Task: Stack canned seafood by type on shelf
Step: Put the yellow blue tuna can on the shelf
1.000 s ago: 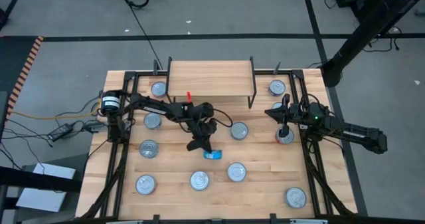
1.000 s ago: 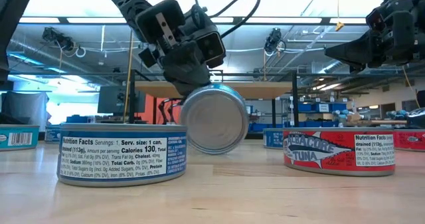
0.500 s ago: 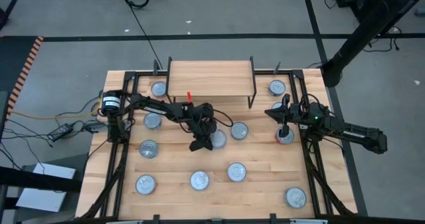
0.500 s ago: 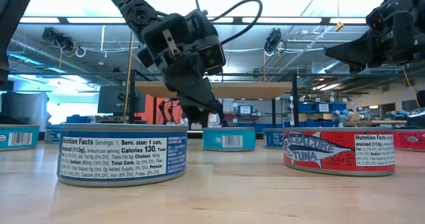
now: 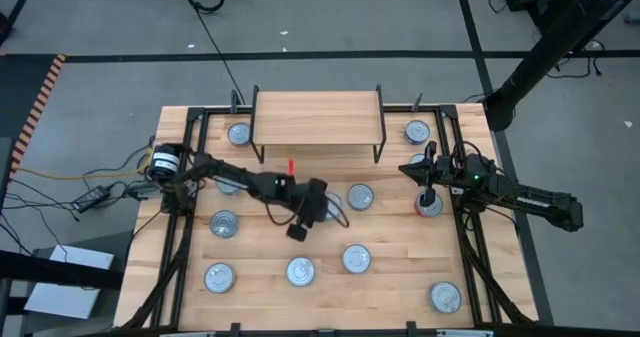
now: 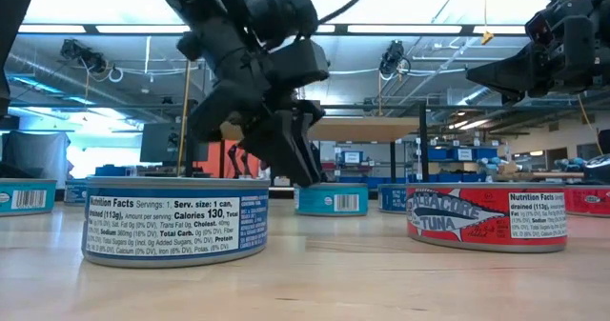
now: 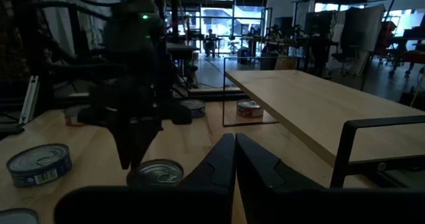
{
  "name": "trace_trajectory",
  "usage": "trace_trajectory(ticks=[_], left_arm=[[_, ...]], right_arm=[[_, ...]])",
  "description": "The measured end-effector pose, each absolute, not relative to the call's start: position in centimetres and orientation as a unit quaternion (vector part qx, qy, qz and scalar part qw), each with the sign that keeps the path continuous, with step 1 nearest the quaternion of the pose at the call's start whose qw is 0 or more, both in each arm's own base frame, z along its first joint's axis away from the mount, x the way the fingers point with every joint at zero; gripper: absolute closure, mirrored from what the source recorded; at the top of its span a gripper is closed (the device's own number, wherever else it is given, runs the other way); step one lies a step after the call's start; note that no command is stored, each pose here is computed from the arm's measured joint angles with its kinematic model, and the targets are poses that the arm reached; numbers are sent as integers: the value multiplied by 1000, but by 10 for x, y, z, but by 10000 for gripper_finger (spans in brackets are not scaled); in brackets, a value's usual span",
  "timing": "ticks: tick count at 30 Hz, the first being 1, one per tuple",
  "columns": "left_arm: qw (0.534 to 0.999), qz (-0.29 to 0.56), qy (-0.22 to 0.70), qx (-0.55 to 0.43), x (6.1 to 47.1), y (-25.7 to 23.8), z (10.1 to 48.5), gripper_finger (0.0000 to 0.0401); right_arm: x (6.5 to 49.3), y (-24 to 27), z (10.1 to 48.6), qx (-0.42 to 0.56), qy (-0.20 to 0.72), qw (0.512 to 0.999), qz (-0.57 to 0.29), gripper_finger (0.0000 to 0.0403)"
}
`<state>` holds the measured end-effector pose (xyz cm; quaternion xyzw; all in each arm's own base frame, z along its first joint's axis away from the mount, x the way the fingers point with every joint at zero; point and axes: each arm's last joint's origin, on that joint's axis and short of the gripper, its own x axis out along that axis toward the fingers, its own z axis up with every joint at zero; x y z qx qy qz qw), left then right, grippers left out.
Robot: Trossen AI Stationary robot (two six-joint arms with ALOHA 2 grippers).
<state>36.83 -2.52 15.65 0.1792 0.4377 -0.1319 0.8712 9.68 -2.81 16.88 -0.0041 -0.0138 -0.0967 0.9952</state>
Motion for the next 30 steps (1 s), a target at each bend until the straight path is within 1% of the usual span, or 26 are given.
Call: trace_trajectory(ticks=[3,7,14,18,21,25,27,30], left_arm=[[862,-102,444,221,367,-32,156,320],[854,-61,452,250,367,-34,156,320],[838,-66,450,301,366,-45,157,320],[840,-54,444,307,370,-47,162,307],[840,-45,452,296,371,-44,164,288],[842,-54,460,278,369,-44,163,260],[839,-49,464,282,369,-44,162,255],[837,-44,465,285,369,-43,161,259]], right_arm=[[97,-28,169,-4,-14,995,-97,378],[97,-28,169,-4,-14,995,-97,378],[97,-28,169,-4,-14,995,-97,378],[97,-28,169,-4,-14,995,-97,378],[97,-28,169,-4,-14,995,-97,378],[97,-28,169,-4,-14,995,-97,378],[97,-28,169,-4,-14,995,-97,378],[97,-28,169,-4,-14,995,-97,378]])
